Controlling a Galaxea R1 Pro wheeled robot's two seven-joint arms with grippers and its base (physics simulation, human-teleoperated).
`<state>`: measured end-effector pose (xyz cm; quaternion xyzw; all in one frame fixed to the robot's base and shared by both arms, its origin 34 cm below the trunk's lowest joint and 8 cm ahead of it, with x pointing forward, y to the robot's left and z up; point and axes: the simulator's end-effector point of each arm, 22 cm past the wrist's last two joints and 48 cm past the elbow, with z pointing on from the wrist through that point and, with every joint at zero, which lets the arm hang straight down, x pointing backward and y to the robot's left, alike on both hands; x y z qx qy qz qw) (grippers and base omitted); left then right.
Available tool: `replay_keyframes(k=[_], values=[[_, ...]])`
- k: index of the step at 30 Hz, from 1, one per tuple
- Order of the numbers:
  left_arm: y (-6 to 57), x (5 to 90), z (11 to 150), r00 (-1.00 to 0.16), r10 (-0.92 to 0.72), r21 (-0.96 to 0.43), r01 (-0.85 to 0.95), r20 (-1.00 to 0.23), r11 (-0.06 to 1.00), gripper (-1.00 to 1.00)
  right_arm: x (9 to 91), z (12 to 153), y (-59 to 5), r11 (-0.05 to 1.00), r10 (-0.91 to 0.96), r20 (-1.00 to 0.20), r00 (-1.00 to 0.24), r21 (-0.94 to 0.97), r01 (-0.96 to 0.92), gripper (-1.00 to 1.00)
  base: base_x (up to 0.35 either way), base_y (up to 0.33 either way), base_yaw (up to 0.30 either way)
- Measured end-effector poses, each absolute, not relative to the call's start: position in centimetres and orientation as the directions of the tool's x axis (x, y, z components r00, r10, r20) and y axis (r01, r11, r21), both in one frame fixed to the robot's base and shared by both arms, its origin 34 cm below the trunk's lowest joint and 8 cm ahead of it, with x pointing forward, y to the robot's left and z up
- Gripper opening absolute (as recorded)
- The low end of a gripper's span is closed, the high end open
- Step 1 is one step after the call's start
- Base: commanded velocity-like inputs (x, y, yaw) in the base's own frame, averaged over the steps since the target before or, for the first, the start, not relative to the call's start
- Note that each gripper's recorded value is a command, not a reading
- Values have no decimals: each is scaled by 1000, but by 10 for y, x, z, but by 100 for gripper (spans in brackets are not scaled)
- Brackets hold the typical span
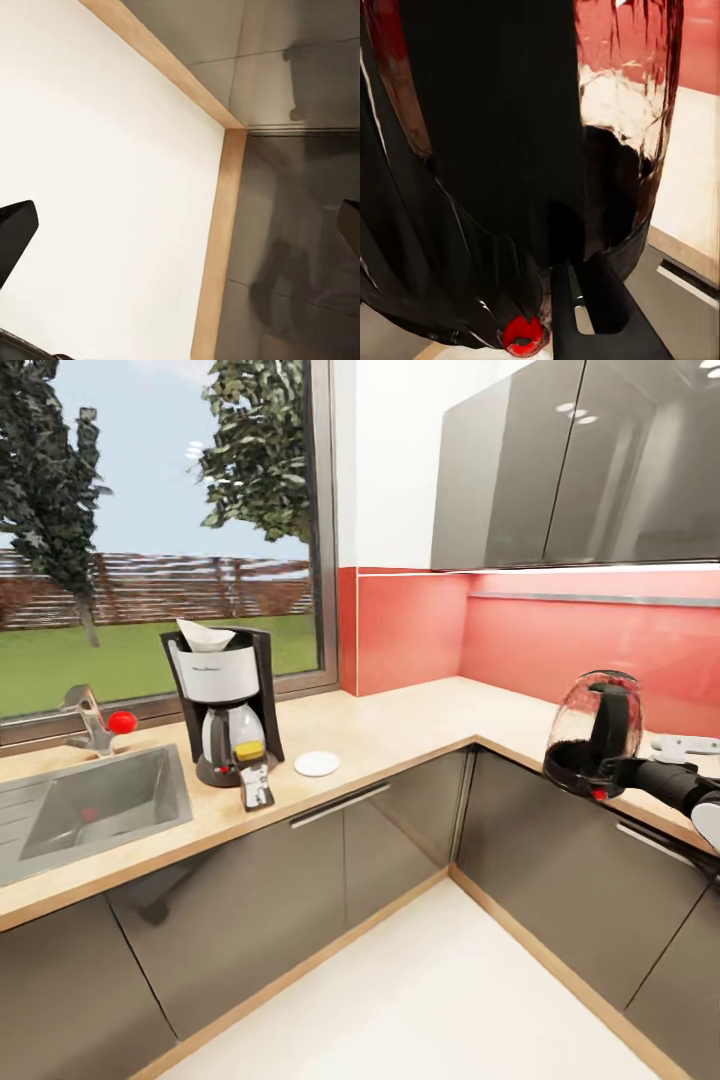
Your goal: Set up a coffee station on the kitchen countertop: keep the coffee maker on the countertop, move the bottle of coffee from the kitchen shelf to the counter next to the coffee maker, place a paper coffee filter on top of the coffee maker, put the saucer next to the coffee maker with the coffee cup on the saucer, and place the electric kettle next to the coffee maker.
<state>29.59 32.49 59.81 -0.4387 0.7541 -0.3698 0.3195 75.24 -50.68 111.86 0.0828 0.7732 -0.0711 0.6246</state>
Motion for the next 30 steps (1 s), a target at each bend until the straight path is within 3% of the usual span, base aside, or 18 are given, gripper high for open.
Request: replay_keyframes(k=[25, 30], values=[[325, 296, 598, -410, -898, -838, -425, -158, 341, 100, 753, 1118, -507, 976, 41, -978, -206, -5, 217, -100, 6, -18, 262], [325, 296, 598, -411, -898, -838, -426, -157, 341, 100, 753, 1118, -507, 976, 41, -978, -206, -5, 216, -100, 0, -186, 113]])
